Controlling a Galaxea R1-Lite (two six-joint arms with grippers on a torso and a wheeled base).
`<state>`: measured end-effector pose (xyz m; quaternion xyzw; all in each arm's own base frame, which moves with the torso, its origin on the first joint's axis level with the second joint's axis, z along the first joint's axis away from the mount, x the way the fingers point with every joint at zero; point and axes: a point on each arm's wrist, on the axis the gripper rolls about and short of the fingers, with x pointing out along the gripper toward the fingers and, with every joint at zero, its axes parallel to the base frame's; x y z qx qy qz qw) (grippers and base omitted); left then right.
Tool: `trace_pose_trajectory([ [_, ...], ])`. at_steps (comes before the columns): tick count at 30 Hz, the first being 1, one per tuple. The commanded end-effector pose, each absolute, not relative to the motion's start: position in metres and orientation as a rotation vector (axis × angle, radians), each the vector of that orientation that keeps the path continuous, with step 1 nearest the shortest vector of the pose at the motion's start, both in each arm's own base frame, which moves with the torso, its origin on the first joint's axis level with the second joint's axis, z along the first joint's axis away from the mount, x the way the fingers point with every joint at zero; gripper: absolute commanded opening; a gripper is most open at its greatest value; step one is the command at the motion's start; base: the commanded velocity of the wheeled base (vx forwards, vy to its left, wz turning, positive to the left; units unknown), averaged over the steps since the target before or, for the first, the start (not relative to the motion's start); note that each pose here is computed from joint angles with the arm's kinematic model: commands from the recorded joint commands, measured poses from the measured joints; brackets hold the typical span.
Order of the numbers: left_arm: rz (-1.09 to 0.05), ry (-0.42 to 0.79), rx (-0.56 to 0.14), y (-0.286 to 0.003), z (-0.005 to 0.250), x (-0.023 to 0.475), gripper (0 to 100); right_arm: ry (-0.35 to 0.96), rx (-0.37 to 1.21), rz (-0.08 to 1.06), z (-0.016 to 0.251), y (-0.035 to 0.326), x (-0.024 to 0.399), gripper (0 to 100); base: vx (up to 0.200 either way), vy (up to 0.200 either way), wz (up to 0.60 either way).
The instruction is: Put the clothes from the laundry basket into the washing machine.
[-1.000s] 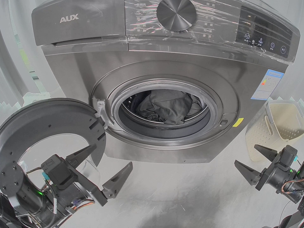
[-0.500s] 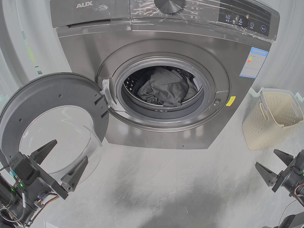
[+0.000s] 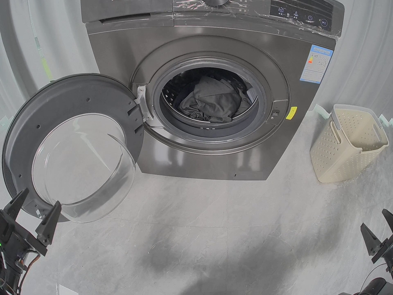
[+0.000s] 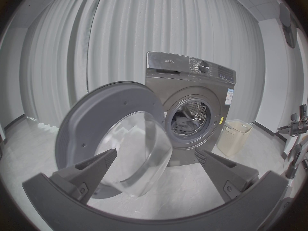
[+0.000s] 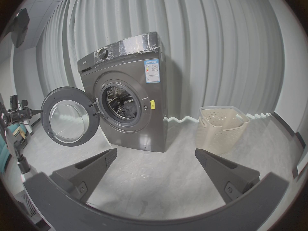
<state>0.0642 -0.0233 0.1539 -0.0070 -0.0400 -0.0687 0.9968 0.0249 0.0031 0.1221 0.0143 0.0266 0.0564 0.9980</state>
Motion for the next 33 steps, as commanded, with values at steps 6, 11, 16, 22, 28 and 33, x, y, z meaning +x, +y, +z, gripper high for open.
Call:
trace_pose_trajectory([
  [6, -0.081, -0.157, -0.016, 0.002, 0.116, -0.005, 100, -0.024, 0.044, 0.022, 0.089, -0.004, -0.015, 100, -0.167, 0.167, 0.0],
  [11, -0.09, -0.121, -0.042, 0.001, 0.098, -0.017, 100, -0.016, 0.028, -0.024, 0.089, -0.005, -0.015, 100, 0.0, 0.0, 0.0],
  [16, 0.021, -0.126, -0.033, -0.001, 0.096, -0.019, 100, -0.025, 0.007, -0.13, 0.086, -0.004, -0.018, 100, 0.0, 0.0, 0.0],
  [22, 0.04, 0.026, -0.003, 0.0, 0.08, -0.019, 100, -0.05, -0.02, -0.074, 0.081, -0.002, -0.023, 100, 0.0, 0.0, 0.0],
  [28, 0.011, 0.002, 0.002, 0.0, 0.075, -0.023, 100, -0.047, -0.015, -0.095, 0.081, -0.002, -0.023, 100, 0.0, 0.0, 0.0],
  [33, 0.008, 0.002, 0.0, 0.0, 0.075, -0.023, 100, -0.03, 0.012, -0.089, 0.08, -0.002, -0.023, 100, 0.0, 0.0, 0.0],
])
